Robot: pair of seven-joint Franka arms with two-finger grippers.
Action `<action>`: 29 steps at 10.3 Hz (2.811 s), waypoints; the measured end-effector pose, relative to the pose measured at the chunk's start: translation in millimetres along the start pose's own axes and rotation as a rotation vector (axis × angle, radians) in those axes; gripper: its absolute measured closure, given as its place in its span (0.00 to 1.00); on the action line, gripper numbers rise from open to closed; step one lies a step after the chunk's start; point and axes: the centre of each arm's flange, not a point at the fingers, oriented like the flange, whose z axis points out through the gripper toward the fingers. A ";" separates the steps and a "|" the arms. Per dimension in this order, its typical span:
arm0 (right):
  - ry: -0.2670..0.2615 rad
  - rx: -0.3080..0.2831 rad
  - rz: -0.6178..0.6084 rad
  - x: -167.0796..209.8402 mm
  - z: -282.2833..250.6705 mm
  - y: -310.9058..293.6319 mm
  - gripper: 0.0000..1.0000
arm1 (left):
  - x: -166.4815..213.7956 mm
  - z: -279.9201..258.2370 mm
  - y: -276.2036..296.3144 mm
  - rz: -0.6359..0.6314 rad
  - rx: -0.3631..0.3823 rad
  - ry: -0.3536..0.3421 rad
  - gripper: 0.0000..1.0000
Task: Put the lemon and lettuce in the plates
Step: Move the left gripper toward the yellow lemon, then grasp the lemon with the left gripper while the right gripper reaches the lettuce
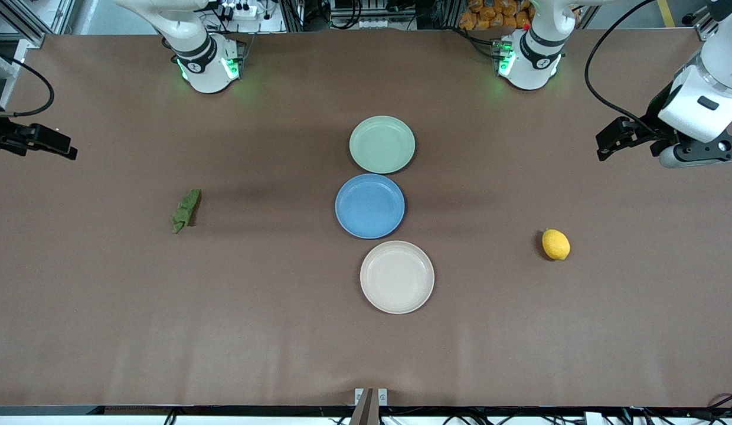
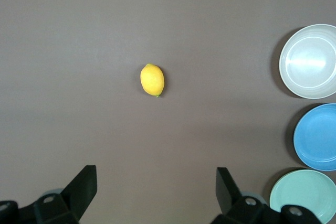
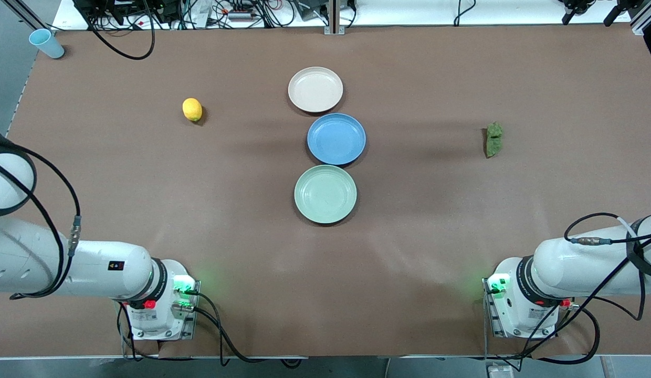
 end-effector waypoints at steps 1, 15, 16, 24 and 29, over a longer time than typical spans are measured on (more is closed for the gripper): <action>-0.002 0.000 0.000 -0.3 0.2 0.3 0.00 | 0.0 0.0 0.1 0.012 0.000 0.000 0.00; -0.049 -0.001 0.002 -3.0 7.7 1.2 0.00 | 44.3 100.5 10.0 0.040 0.012 -0.149 0.00; -0.051 -0.001 0.002 -3.0 8.5 1.3 0.00 | 49.5 112.7 10.6 0.041 0.015 -0.155 0.00; -0.089 -0.001 0.011 -1.9 26.7 6.0 0.00 | 72.7 234.1 -16.8 0.016 0.022 -0.102 0.00; -0.097 0.001 0.021 2.3 41.7 11.2 0.00 | 78.1 310.5 -34.4 0.002 0.017 -0.093 0.00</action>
